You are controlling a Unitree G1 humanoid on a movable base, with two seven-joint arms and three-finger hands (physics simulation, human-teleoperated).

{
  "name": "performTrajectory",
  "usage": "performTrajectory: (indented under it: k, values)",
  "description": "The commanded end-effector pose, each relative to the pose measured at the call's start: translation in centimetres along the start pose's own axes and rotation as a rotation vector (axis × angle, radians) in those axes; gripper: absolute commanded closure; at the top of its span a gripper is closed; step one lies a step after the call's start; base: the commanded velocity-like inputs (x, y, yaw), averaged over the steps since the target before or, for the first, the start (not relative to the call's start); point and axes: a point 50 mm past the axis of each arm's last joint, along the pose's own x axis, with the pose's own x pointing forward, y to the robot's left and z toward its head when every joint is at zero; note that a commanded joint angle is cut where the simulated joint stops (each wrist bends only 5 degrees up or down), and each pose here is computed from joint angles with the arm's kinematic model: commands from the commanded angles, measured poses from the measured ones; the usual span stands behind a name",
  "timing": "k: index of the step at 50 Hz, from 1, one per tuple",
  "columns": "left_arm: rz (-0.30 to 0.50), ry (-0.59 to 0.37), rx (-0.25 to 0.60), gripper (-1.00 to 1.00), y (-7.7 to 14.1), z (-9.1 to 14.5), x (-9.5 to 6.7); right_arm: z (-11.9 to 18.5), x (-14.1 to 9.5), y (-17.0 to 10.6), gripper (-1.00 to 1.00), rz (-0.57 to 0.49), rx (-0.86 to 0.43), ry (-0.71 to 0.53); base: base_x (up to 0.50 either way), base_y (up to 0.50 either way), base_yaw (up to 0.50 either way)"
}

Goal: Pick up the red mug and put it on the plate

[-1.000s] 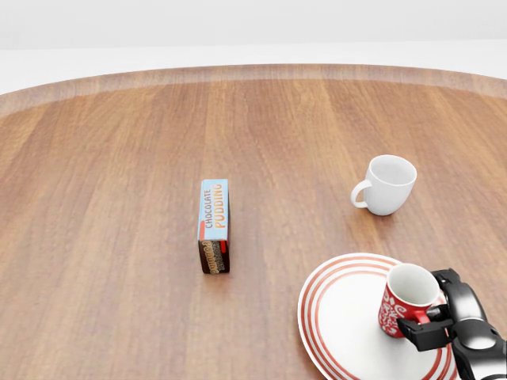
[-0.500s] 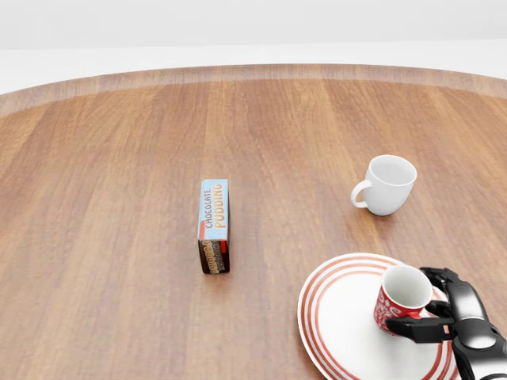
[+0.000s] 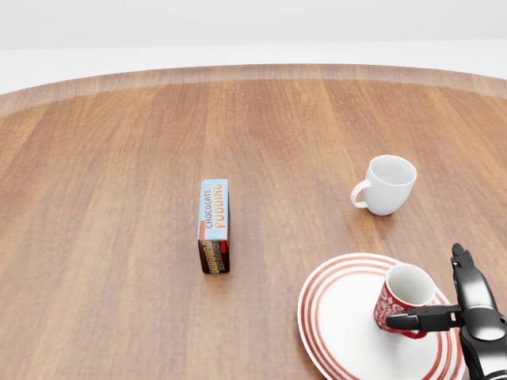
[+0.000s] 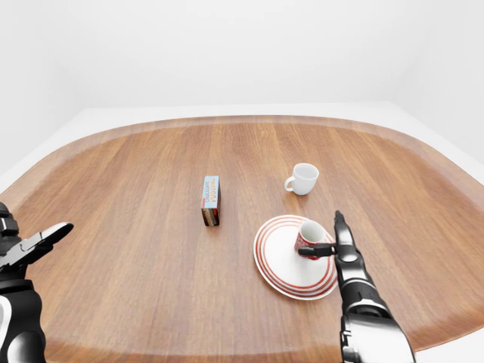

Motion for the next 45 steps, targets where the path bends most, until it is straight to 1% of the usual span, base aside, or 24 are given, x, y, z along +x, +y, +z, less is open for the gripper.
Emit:
performTrajectory:
  k: [1, 3, 7, 8, 11, 15, 19, 21, 24, 27, 30, 37, 42, 45]
  values:
    - [-0.002, -0.004, -0.001, -1.00, -0.1, 0.1, 0.0, 4.8, -1.3, -2.1, -1.00, -0.033, 0.040, -0.300, 0.00, 0.00, 0.00]
    - [-0.002, -0.003, 0.000, -1.00, -0.1, 0.0, 0.0, 6.4, -2.6, -2.6, -1.00, -0.044, 0.040, -0.416, 0.00, 0.00, 0.00]
    - [-0.001, -0.007, -0.002, -1.00, 0.0, 0.2, 0.0, 8.6, -5.4, -4.0, -1.00, -0.064, 0.056, -0.502, 0.00, 0.00, 0.00]
    - [-0.001, -0.005, -0.002, -1.00, 0.0, 0.1, 0.0, 9.5, -6.9, -4.5, -1.00, -0.070, 0.052, -0.573, 0.00, 0.00, 0.00]
    - [0.000, -0.003, 0.000, -1.00, 0.0, 0.1, 0.0, 10.7, -8.5, -5.0, -1.00, -0.081, 0.044, -0.662, 0.00, 0.00, 0.00]
    - [0.002, -0.013, -0.003, -1.00, 0.0, 0.3, 0.0, 11.2, -9.2, -5.3, -1.00, -0.087, 0.043, -0.695, 0.00, 0.00, 0.00]
    - [0.001, -0.004, -0.001, -1.00, 0.1, 0.1, 0.0, 11.5, -9.9, -5.6, -1.00, -0.098, 0.042, -0.726, 0.00, 0.00, 0.00]
    - [0.002, -0.008, -0.003, -1.00, 0.1, 0.2, 0.0, 12.1, -10.7, -6.1, -1.00, -0.111, 0.048, -0.769, 0.00, 0.00, 0.00]
    - [0.001, -0.006, -0.002, -1.00, 0.0, 0.1, 0.0, 12.5, -11.5, -6.7, -1.00, -0.139, 0.065, -0.808, 0.00, 0.00, 0.00]
    - [0.001, -0.003, -0.001, -1.00, 0.1, 0.1, 0.0, 12.7, -11.8, -7.1, -1.00, -0.169, 0.092, -0.826, 0.00, 0.00, 0.00]
    - [0.002, -0.003, -0.002, -1.00, 0.1, 0.1, -0.1, 13.0, -12.5, -7.5, -1.00, -0.174, 0.111, -0.861, 0.00, 0.00, 0.00]
    - [0.001, -0.002, -0.002, -1.00, 0.1, 0.1, -0.1, 12.9, -12.3, -7.3, -1.00, -0.168, 0.112, -0.851, 0.00, 0.00, 0.00]
    - [0.001, 0.000, 0.000, -1.00, 0.0, 0.0, 0.0, 13.1, -12.9, -7.6, -1.00, -0.173, 0.113, -0.876, 0.00, 0.00, 0.00]
    - [0.001, 0.001, 0.000, -1.00, 0.0, 0.0, -0.1, 13.0, -12.6, -7.6, -1.00, -0.171, 0.113, -0.866, 0.00, 0.00, 0.00]
